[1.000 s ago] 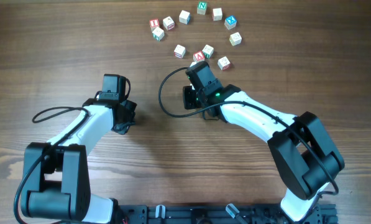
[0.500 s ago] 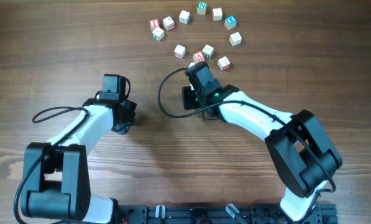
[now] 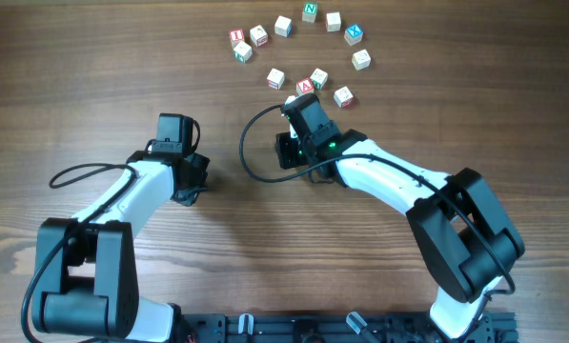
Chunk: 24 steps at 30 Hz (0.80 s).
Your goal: Form a circle
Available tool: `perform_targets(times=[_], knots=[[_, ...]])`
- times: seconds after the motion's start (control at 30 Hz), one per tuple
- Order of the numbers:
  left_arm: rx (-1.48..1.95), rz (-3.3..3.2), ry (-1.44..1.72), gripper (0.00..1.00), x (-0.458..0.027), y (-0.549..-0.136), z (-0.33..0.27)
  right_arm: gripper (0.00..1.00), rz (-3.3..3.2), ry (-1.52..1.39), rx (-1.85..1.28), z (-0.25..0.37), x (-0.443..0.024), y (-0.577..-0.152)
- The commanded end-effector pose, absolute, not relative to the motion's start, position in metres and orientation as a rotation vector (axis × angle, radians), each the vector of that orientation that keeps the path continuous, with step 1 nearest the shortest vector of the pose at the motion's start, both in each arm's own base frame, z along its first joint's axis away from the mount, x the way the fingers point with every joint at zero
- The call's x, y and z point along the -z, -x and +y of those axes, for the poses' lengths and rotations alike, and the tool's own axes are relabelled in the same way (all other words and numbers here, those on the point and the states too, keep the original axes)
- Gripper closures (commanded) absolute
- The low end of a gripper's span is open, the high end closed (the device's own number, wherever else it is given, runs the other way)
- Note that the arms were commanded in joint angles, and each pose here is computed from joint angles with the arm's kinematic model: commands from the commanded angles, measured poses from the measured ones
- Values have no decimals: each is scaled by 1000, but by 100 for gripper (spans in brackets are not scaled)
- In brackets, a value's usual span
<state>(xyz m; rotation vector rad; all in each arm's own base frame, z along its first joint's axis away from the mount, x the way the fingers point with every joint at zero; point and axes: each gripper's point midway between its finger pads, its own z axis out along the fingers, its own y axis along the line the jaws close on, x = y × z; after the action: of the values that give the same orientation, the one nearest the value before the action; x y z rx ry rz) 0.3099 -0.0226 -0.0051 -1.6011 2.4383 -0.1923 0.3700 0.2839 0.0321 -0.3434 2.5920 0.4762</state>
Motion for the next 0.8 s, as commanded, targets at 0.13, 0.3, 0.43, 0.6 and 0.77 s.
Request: perform_targets(times=[0.13, 0.3, 0.43, 0.6, 0.77], knots=[[-28, 2485, 1667, 96, 32, -273, -2, 51, 2585, 371, -479, 293, -44, -378], [-34, 2490, 1670, 96, 32, -272, -2, 47, 2551, 314, -421, 289, -91, -391], [20, 2523, 1685, 96, 33, -270, -11, 75, 2527, -51, -213, 233, -132, -393], [150, 2646, 1509, 96, 32, -276, -41, 95, 2700, -414, -77, 167, -71, -361], [254, 2771, 1302, 96, 31, -273, -87, 95, 2713, -451, -180, 168, -38, -353]])
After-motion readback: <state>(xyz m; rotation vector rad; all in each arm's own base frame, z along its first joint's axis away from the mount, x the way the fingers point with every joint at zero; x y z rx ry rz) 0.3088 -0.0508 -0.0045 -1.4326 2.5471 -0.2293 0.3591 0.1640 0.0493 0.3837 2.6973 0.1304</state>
